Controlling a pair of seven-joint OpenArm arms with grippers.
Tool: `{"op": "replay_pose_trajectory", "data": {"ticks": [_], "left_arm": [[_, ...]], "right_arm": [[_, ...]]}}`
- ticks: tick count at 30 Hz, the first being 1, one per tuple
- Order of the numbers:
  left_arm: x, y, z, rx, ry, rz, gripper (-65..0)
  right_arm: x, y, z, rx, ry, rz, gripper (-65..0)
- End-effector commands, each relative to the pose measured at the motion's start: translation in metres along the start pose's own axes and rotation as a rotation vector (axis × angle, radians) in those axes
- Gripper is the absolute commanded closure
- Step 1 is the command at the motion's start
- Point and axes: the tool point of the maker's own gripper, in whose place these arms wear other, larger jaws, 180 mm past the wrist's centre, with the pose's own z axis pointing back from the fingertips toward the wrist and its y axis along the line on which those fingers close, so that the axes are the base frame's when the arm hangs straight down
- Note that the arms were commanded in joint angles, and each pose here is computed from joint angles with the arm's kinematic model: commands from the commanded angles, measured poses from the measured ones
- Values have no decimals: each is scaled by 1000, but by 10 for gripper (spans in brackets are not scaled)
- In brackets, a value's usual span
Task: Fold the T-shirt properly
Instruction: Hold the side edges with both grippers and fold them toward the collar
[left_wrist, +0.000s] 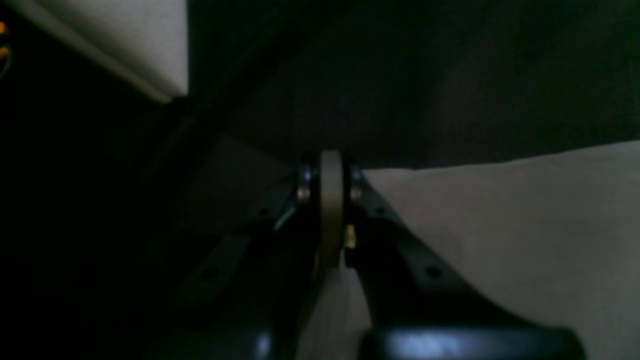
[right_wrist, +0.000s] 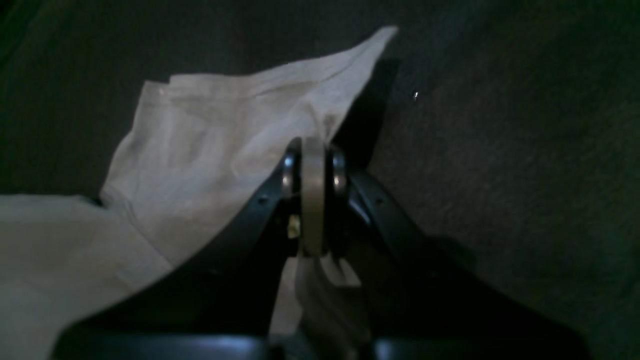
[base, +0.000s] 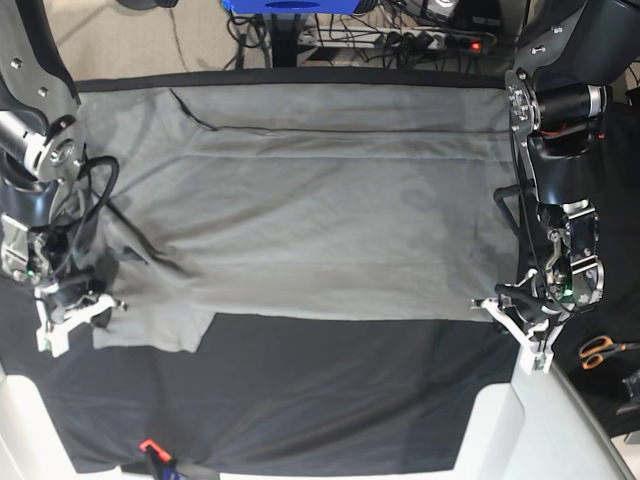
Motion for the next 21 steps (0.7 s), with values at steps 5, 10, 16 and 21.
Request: {"op": "replay_pose_trajectory", "data": {"ticks": [5,10,16,21], "left_arm": [[27,10,6,18,-67,-5,0],[31,10,7,20,-77,-9,0],[33,10,8,21,-81,-10,0],[33,10,8,21,-82,-11,0]], "right_arm": [[51,10,0,17,-89,128,0],[49,24,-4,38,-59,237,0],[55,25,-3,39,-76,246,0],[69,26,-1,48,-162,245,0]]}}
